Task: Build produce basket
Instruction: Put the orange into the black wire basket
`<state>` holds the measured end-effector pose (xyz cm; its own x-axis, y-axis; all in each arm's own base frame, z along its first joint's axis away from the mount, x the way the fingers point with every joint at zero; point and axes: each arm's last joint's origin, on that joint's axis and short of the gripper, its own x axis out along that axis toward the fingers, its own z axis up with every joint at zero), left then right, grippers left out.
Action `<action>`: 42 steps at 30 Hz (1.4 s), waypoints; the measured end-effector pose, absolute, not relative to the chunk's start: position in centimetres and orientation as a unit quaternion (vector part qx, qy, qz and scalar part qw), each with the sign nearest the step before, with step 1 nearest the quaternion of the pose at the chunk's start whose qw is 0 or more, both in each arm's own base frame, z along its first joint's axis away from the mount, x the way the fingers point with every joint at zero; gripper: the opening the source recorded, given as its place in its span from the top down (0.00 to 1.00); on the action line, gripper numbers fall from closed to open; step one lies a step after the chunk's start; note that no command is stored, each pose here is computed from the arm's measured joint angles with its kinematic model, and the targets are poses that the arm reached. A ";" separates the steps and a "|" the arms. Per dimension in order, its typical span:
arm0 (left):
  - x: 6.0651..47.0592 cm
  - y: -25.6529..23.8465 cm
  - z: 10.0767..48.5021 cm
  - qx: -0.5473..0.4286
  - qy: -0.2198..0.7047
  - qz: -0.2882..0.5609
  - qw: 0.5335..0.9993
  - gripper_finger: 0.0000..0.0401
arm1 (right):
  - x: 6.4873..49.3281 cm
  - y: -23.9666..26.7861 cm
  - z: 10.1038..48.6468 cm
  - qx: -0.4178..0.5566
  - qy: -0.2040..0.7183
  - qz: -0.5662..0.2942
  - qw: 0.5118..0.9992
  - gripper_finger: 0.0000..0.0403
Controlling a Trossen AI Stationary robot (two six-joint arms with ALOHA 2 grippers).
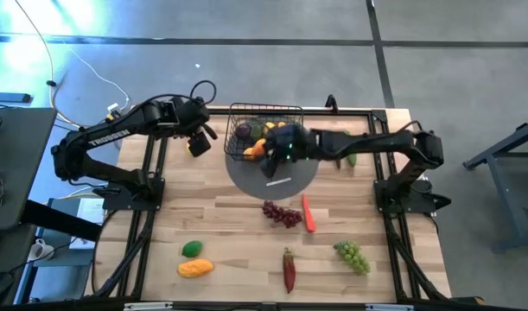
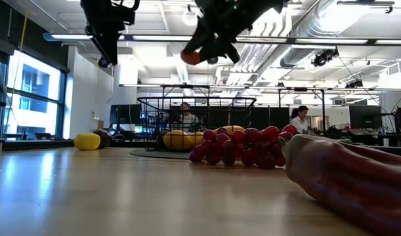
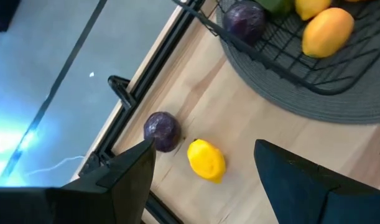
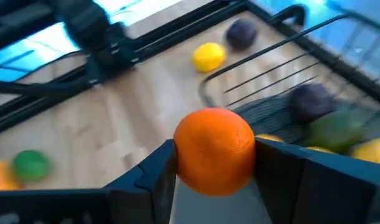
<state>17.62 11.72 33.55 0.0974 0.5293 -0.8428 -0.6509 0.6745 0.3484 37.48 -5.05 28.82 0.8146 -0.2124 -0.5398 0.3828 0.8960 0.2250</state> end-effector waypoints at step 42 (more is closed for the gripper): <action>15.6 17.2 31.6 -0.280 0.483 0.509 0.655 0.34 | 37.5 -17.1 18.9 0.160 0.387 -0.234 0.878 0.60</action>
<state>15.62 17.21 31.61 0.0149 0.3962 -0.9180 -0.9373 0.3252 0.1252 37.49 -17.15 18.86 0.5913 -0.2865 -0.7538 0.5342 0.8395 0.0999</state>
